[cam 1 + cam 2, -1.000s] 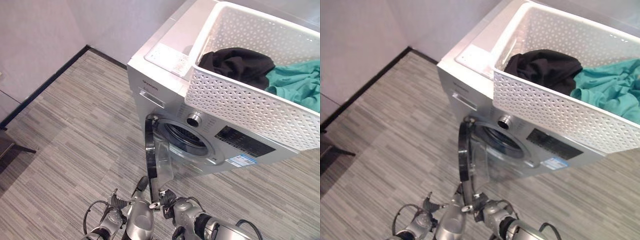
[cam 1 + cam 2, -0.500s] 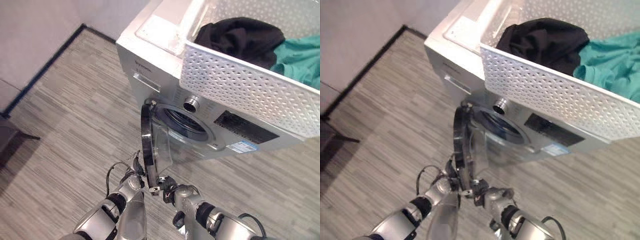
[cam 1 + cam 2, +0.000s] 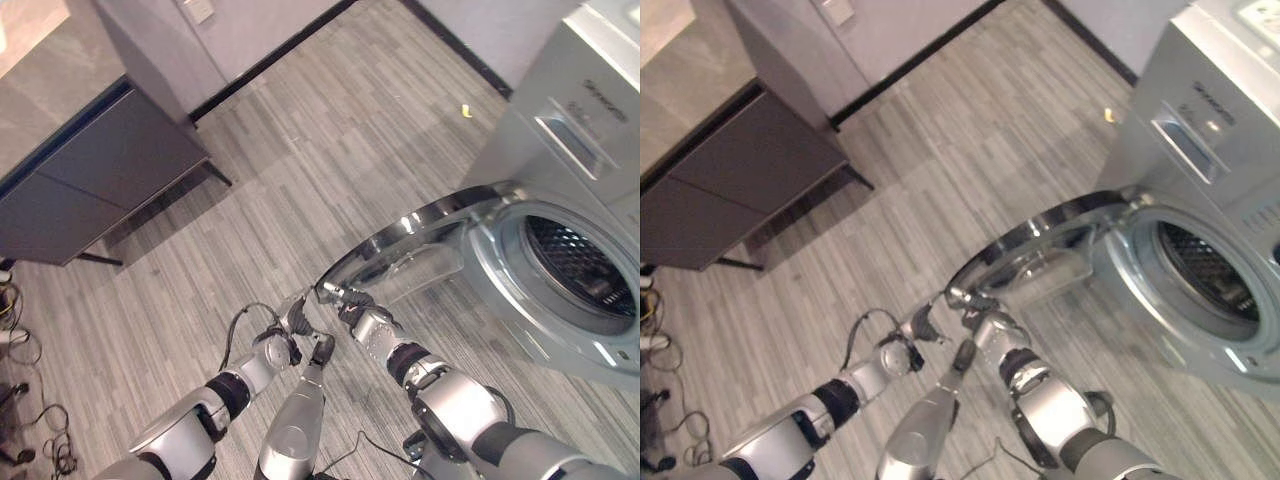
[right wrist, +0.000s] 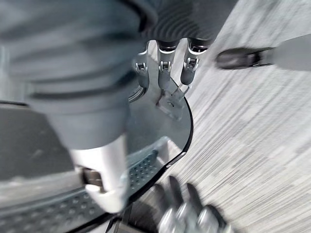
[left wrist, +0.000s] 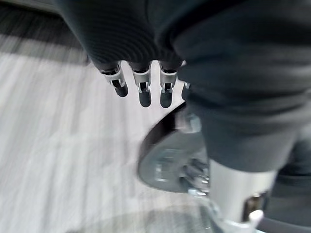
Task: Grab the laundry basket,head to the washer,open it,put in the laundry and shut it.
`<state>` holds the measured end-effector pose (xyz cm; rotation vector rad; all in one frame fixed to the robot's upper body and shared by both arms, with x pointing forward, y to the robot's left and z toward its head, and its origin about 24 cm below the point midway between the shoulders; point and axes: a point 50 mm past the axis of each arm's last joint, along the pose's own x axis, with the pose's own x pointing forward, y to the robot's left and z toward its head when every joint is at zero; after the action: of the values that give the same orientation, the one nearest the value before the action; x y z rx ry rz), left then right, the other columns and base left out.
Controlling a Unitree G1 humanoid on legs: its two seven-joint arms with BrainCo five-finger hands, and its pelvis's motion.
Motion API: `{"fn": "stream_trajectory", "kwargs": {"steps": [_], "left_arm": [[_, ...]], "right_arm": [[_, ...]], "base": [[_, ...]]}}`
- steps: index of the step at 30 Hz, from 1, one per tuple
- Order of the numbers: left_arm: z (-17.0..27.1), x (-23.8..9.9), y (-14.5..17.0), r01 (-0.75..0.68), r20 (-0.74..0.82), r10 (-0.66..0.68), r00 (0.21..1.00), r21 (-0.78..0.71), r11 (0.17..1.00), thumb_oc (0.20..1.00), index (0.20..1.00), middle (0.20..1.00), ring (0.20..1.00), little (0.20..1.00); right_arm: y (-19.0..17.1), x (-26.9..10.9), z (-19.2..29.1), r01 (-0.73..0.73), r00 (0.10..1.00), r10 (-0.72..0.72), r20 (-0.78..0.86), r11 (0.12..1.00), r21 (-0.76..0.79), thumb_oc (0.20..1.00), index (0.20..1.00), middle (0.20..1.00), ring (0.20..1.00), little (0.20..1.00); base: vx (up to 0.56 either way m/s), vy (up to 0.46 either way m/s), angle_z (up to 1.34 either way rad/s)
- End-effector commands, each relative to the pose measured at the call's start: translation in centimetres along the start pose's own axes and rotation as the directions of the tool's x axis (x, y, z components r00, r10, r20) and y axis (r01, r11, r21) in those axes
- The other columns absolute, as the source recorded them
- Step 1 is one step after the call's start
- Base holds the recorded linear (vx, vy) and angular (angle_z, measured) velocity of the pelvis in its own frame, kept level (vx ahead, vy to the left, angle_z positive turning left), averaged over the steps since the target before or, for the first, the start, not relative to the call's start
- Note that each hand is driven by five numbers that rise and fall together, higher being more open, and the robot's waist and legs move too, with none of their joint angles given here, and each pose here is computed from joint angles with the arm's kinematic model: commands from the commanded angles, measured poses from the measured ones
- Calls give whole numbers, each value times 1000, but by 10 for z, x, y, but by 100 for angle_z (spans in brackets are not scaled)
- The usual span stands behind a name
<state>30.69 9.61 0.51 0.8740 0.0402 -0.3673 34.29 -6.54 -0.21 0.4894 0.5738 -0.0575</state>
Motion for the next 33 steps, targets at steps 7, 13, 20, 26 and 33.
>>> {"fn": "stream_trajectory", "kwargs": {"steps": [7,13,20,26,33], "left_arm": [[38,-69,5,501,394,-374,840,-295,814,1000,1000,1000,1000,1000],[60,-77,31,621,526,-424,737,-281,732,1000,1000,1000,1000,1000],[-4,-46,-30,670,288,-660,693,-596,443,1000,1000,1000,1000,1000],[-126,-71,-36,575,-374,-655,657,-314,756,1000,1000,1000,1000,1000],[-199,-125,3,585,-791,-325,518,50,810,1000,1000,1000,1000,1000]], "right_arm": [[-65,-22,-43,-185,983,179,-49,927,-325,1000,1000,1000,1000,1000],[-153,-45,-70,-67,986,5,-165,925,-374,1000,1000,1000,1000,1000],[-208,-61,-56,39,974,-140,-181,882,-470,1000,1000,1000,1000,1000],[-224,-65,-59,90,951,-230,-207,845,-527,1000,1000,1000,1000,1000],[-227,-82,-95,85,938,-220,-268,895,-437,1000,1000,1000,1000,1000]], "base": [[98,-30,-36],[181,-169,-94],[178,-54,-86],[123,130,-51],[153,326,-81]]}}
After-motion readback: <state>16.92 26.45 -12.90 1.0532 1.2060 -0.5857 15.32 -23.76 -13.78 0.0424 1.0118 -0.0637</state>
